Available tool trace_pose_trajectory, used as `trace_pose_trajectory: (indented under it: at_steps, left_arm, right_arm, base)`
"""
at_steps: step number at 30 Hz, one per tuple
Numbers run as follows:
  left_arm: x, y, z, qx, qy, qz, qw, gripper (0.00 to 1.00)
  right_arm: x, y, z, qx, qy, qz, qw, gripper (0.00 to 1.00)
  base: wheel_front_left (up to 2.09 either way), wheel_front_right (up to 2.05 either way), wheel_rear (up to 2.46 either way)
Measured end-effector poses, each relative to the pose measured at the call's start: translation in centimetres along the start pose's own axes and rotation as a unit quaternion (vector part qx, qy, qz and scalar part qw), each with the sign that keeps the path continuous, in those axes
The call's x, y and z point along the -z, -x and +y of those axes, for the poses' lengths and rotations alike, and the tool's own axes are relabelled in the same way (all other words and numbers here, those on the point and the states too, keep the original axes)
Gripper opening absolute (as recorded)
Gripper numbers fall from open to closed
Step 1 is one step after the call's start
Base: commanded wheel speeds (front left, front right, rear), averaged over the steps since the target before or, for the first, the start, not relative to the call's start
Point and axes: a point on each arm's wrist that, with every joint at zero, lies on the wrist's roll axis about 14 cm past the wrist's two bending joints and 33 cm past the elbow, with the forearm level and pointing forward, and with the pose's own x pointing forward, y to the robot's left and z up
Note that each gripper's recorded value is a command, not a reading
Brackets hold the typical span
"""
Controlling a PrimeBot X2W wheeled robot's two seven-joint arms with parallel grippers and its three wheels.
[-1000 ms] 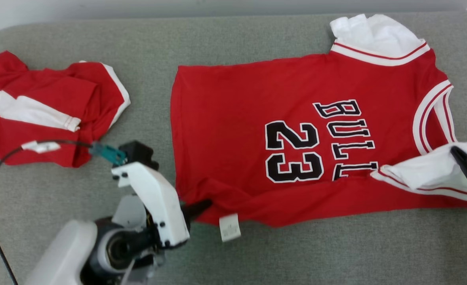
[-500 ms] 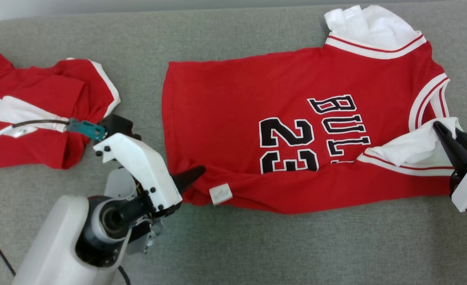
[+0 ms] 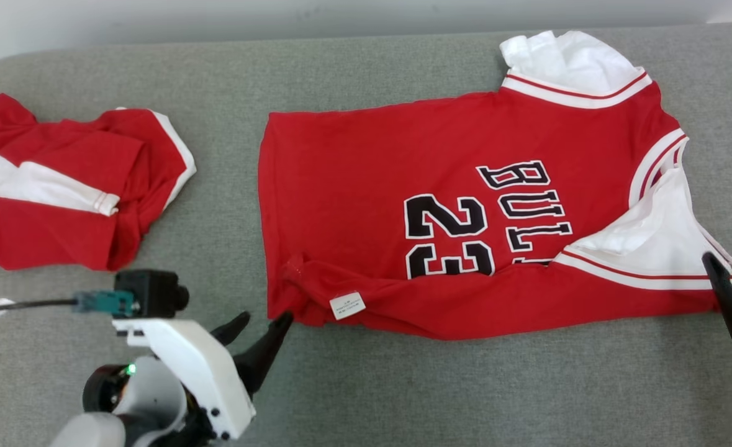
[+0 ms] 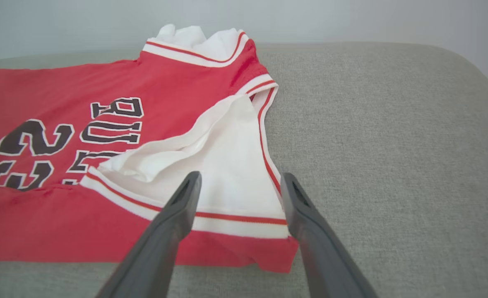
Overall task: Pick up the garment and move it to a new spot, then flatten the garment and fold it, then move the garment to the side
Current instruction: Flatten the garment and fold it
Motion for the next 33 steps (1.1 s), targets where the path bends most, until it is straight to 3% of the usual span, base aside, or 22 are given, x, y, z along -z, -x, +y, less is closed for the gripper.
trace_pose_trajectory:
  at_steps: [5,10,31,32,33]
  left_arm:
    - [1.5,-0.7,1.7,-0.024,-0.083,-0.005,0.996,1.00]
    - [1.7,-2.3,2.1,-0.030,-0.126,-0.013,0.991,1.00]
    - [3.6,-5.1,-0.6,0.018,-0.150,0.021,0.988,1.00]
    - [3.8,-5.2,-0.6,0.018,-0.148,0.023,0.989,0.89]
    - [3.8,-5.3,-0.7,0.019,-0.146,0.025,0.989,0.42]
  right_arm:
    - [1.8,0.1,-1.5,0.021,0.035,0.028,0.999,1.00]
    - [3.3,-0.4,-2.1,0.031,0.053,0.049,0.997,1.00]
    - [6.0,-2.2,-3.2,0.048,0.064,0.103,0.991,1.00]
    - [6.3,-2.2,-3.2,0.048,0.063,0.110,0.991,1.00]
    - [6.5,-2.4,-3.1,0.046,0.063,0.115,0.990,1.00]
  base:
    - [0.00,0.00,0.00]
    - [0.00,0.00,0.00]
    - [0.00,0.00,0.00]
    - [0.00,0.00,0.00]
    - [0.00,0.00,0.00]
